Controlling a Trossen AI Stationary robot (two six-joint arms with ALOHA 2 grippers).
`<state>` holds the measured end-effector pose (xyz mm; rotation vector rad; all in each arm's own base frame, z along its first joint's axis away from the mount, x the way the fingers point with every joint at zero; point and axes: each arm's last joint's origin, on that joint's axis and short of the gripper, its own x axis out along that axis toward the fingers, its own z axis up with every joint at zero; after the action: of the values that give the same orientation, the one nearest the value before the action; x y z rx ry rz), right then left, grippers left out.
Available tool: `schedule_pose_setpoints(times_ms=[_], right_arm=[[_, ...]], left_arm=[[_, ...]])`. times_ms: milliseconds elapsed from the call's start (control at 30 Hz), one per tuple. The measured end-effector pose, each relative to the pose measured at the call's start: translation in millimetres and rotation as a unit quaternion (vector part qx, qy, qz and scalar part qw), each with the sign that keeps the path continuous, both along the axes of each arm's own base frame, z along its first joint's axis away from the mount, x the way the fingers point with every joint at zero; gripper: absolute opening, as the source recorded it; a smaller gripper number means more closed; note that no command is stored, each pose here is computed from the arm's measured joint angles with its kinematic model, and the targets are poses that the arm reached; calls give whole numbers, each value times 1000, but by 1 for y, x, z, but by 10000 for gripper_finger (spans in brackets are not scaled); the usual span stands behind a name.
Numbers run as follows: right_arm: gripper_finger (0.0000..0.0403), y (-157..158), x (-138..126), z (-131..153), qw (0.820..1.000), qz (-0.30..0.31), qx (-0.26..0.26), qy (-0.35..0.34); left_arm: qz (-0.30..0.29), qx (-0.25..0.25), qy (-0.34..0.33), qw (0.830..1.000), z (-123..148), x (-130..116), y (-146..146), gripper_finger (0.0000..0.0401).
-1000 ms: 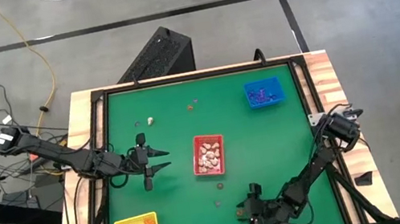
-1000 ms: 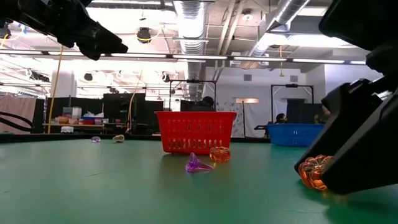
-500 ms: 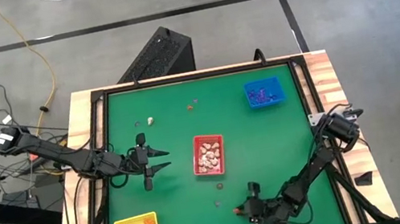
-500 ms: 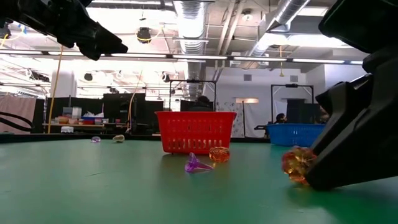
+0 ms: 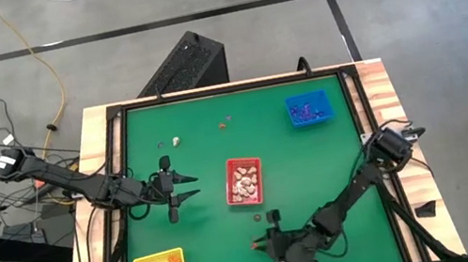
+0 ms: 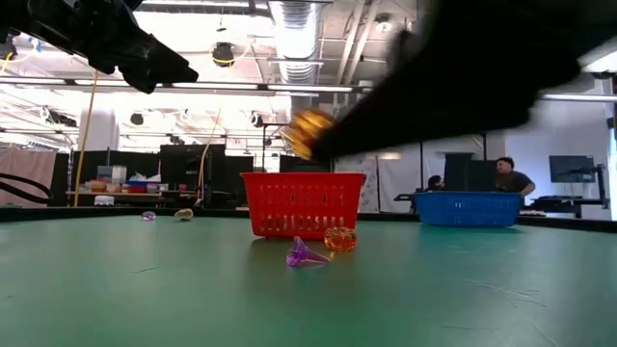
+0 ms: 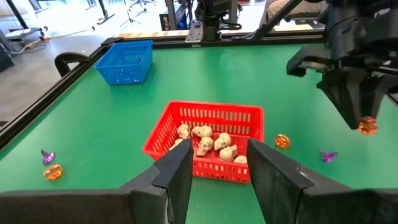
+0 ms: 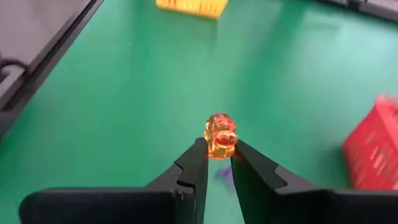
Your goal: Sort Halloween decoration
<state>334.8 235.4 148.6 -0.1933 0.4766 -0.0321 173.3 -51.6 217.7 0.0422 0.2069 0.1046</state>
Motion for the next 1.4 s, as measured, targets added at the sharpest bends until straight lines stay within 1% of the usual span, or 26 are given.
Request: schedule_pose_setpoints(times_ms=[67, 100, 233, 300, 367, 433, 567, 633, 767, 833, 900, 1000, 1100, 1267, 1400], right_arm=[[99, -9, 14, 9, 1000, 17, -11, -9], [99, -14, 22, 13, 999, 33, -5, -14], [99, -38, 53, 29, 994, 85, 36, -58], [99, -48, 69, 40, 988, 106, 54, -95], [99, -53, 80, 48, 984, 119, 49, -123], [99, -54, 97, 55, 977, 138, 47, -153], [99, -45, 132, 52, 970, 163, 36, -179], [99, -41, 152, 49, 967, 165, 30, -191], [99, -32, 187, 43, 961, 161, 29, -224], [100, -31, 203, 37, 961, 162, 30, -221], [100, -30, 216, 28, 959, 181, 34, -217], [100, -29, 230, 17, 957, 199, 41, -207], [100, -29, 239, 8, 961, 186, 45, -197], [115, -32, 240, -1, 965, 178, 52, -184], [144, -32, 240, -1, 966, 172, 67, -181]], left_arm=[[0, 0, 0, 1000, 0, 0, 0, 142], [0, 0, 0, 1000, 0, 0, 0, 142], [0, 0, 0, 1000, 0, 0, 0, 141], [0, 2, 0, 1000, 0, 0, 0, 141], [0, 2, 0, 1000, 0, 0, 0, 142], [0, 3, 3, 1000, 0, 0, 0, 141], [-2, 12, 8, 1000, -1, 0, 0, 142], [-2, 18, 12, 1000, -2, -1, 0, 141], [22, 27, 23, 999, -3, -3, 3, 141], [34, 25, 28, 999, -3, -7, 4, 141], [40, 23, 31, 998, -2, -10, 6, 141], [48, 16, 26, 998, 0, -14, 8, 141], [50, 11, 22, 998, 2, -16, 9, 141], [49, 10, 20, 999, 3, -17, 9, 141], [48, 14, 21, 999, 2, -17, 9, 141]])
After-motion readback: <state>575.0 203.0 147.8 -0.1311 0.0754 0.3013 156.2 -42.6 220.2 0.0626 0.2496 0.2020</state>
